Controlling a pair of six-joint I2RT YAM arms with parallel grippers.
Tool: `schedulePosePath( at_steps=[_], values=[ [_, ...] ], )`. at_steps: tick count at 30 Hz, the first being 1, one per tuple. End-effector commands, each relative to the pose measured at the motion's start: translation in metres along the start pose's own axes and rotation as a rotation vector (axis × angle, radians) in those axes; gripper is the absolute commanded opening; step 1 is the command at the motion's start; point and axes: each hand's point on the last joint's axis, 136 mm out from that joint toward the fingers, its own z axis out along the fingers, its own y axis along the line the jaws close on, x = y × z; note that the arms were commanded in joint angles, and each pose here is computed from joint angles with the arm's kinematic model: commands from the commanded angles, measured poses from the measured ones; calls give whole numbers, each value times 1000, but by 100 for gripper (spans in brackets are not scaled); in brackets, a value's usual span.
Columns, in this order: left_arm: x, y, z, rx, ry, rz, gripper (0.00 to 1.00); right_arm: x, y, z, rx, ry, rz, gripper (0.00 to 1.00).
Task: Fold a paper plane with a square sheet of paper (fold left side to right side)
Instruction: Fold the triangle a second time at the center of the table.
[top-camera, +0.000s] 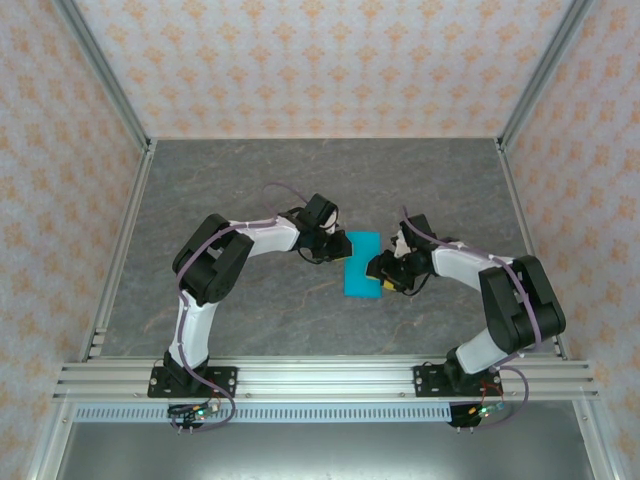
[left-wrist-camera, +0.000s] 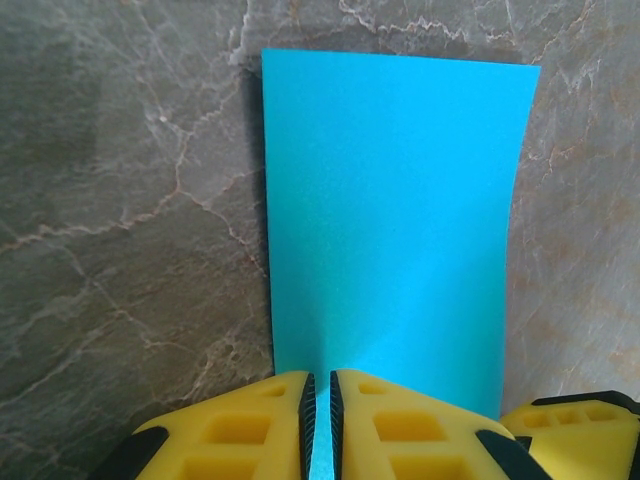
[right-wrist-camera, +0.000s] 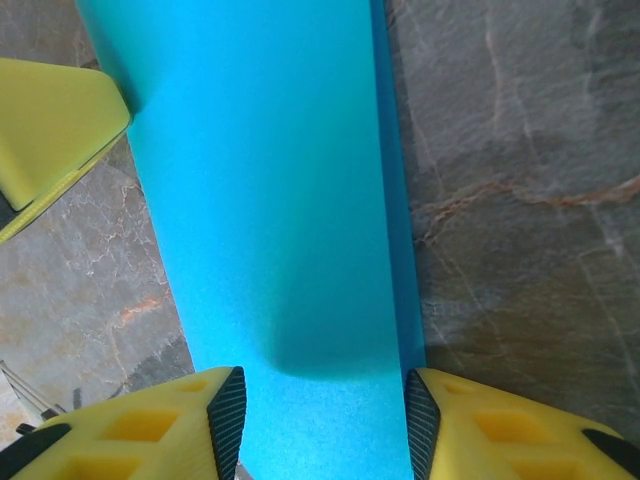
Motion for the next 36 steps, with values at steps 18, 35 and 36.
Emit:
schedulePosePath(
  at_steps=[18, 35, 36],
  values=[
    [-3, -8, -22, -15, -37, 49, 19, -40, 34, -11, -200, -56, -40, 51],
    [4, -29, -110, -18, -299, 245, 47, -61, 30, -10, -172, -48, -5, 47],
    [10, -27, -114, -30, -307, 264, 48, -62, 31, -11, -171, -50, -6, 47]
  ],
)
